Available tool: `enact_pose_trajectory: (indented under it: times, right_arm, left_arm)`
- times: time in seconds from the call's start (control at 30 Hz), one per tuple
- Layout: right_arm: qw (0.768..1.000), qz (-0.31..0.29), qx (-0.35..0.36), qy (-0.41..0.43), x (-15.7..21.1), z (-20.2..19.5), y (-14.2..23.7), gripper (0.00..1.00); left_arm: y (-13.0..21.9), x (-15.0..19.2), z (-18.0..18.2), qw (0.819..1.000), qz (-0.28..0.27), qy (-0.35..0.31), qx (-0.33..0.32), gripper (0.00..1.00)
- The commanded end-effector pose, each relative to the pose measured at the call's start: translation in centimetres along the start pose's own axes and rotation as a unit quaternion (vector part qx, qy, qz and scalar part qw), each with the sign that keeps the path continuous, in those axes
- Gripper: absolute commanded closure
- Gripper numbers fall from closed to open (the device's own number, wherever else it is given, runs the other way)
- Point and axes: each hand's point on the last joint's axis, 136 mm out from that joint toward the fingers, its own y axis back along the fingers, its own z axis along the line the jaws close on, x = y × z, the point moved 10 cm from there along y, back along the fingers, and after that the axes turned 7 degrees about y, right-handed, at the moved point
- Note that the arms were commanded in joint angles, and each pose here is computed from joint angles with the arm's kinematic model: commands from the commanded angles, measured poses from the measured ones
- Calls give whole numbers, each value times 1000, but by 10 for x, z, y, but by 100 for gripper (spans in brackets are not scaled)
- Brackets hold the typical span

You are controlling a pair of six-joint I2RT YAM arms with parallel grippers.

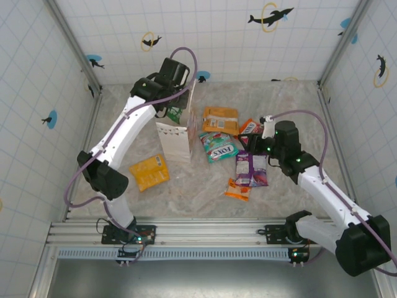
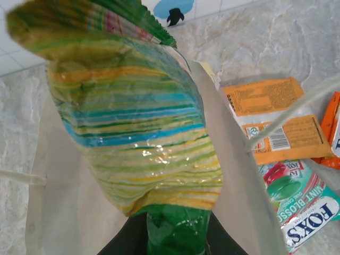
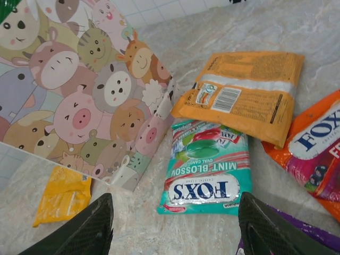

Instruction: Place the snacks into the paper bag

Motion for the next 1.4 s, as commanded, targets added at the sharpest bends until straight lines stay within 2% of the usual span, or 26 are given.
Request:
enact_pose_trajectory:
  times: [0.0,0.07,0.13,0.4,0.6,0.93,1.17,1.37]
  right_arm:
    - [999,22,4,-37,-5,0,1,37]
    - [998,36,8,-50,-1,-1,-1,38]
    - [997,44,15,-58,2,-3,-1,38]
    - [989,78,95,-86,16,-14,10,39]
    - [970,127,155,-138,43,-46,23,38]
    - [961,184,90,-184,90,-92,17,39]
    - [961,146,2,-237,102,-112,9,42]
    - [952,169,-19,-253,115,-118,0,45]
  left_arm:
    - [1,-2,0,1000,10,14,5,71]
    - [4,-6,-1,1000,2,18,15,59]
    - [10,-10,-1,999,-12,23,24,54]
    - [46,-22,0,994,-79,37,72,53]
    - [73,-13,4,982,-128,53,129,51]
    - [92,15,6,961,-176,53,206,49]
    - [97,19,6,951,-190,64,236,48]
    - [98,21,5,948,-194,67,243,48]
